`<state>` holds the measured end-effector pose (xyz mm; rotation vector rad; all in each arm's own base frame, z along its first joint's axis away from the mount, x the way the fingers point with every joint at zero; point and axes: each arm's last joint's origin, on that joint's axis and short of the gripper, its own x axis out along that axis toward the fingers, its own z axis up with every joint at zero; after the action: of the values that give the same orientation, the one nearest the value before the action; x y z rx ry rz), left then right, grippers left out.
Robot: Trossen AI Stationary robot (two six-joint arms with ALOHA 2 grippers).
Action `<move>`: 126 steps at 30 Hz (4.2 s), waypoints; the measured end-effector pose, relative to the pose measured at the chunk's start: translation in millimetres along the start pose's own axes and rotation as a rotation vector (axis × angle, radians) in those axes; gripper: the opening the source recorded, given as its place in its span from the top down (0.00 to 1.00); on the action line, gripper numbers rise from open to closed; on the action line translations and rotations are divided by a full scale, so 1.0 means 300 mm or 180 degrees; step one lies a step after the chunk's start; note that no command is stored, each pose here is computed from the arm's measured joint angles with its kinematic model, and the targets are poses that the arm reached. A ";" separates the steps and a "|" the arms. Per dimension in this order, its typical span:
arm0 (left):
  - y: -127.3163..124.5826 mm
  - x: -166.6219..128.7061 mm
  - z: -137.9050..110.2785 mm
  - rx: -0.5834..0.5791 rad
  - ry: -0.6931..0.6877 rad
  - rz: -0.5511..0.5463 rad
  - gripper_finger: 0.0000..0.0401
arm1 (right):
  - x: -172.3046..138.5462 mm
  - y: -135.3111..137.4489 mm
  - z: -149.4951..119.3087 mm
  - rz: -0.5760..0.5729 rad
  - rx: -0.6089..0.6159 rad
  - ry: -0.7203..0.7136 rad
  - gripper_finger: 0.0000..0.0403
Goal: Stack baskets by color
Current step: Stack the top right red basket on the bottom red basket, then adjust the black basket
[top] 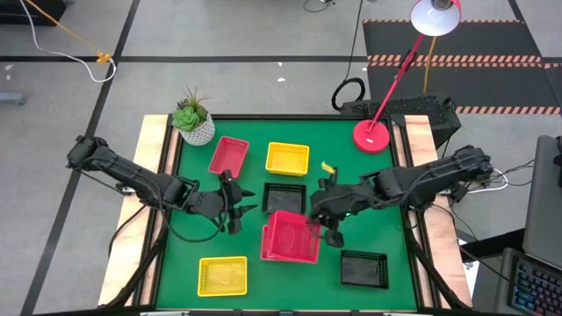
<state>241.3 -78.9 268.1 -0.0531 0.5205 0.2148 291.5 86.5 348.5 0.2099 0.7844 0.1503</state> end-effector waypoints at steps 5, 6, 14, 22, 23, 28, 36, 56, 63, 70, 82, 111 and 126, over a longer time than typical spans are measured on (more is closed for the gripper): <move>0.007 0.004 0.002 0.0017 -0.0004 0.0037 0.58 | 0.062 0.005 0.019 -0.0037 -0.0137 0.0114 0.97; 0.009 0.004 0.002 0.0016 -0.0003 0.0042 0.58 | 0.073 0.001 0.016 -0.0056 -0.0144 0.0161 0.97; 0.008 0.005 0.007 0.0047 -0.0046 0.0030 0.58 | 0.167 -0.021 -0.012 -0.0202 -0.0109 0.0512 0.97; 0.008 0.004 0.008 0.0034 -0.0049 0.0028 0.58 | 0.286 -0.034 -0.046 -0.0278 -0.0247 0.0824 0.97; 0.008 0.004 0.008 0.0033 -0.0049 0.0028 0.58 | 0.298 -0.036 -0.050 -0.0285 -0.0250 0.0854 0.97; 0.008 0.004 0.008 0.0033 -0.0049 0.0027 0.58 | 0.335 -0.047 -0.062 -0.0316 -0.0242 0.0955 0.97; 0.008 0.004 0.008 0.0037 -0.0049 0.0026 0.58 | 0.357 -0.076 -0.065 -0.0237 -0.0111 0.1070 0.97; 0.008 0.004 0.008 0.0039 -0.0052 0.0021 0.58 | 0.370 -0.131 -0.100 -0.0111 0.0366 0.1313 0.97; 0.008 0.004 0.009 0.0037 -0.0056 0.0021 0.58 | 0.380 -0.136 -0.104 -0.0099 0.0356 0.1252 0.97; 0.007 0.004 0.009 0.0037 -0.0056 0.0020 0.58 | 0.384 -0.134 -0.094 -0.0048 0.0237 0.1146 0.96; 0.008 0.004 0.008 0.0037 -0.0056 0.0021 0.58 | 0.407 -0.148 -0.131 -0.0053 0.0228 0.1180 0.94; 0.008 0.004 0.008 0.0038 -0.0055 0.0021 0.58 | 0.414 -0.147 -0.114 -0.0091 0.0108 0.0974 0.75; 0.008 0.004 0.008 0.0038 -0.0056 0.0021 0.58 | 0.329 -0.094 -0.094 -0.0113 0.0078 0.0776 0.71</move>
<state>243.0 -76.2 269.7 -0.0379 0.5045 0.2185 341.8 83.9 254.7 0.2028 1.0321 0.1344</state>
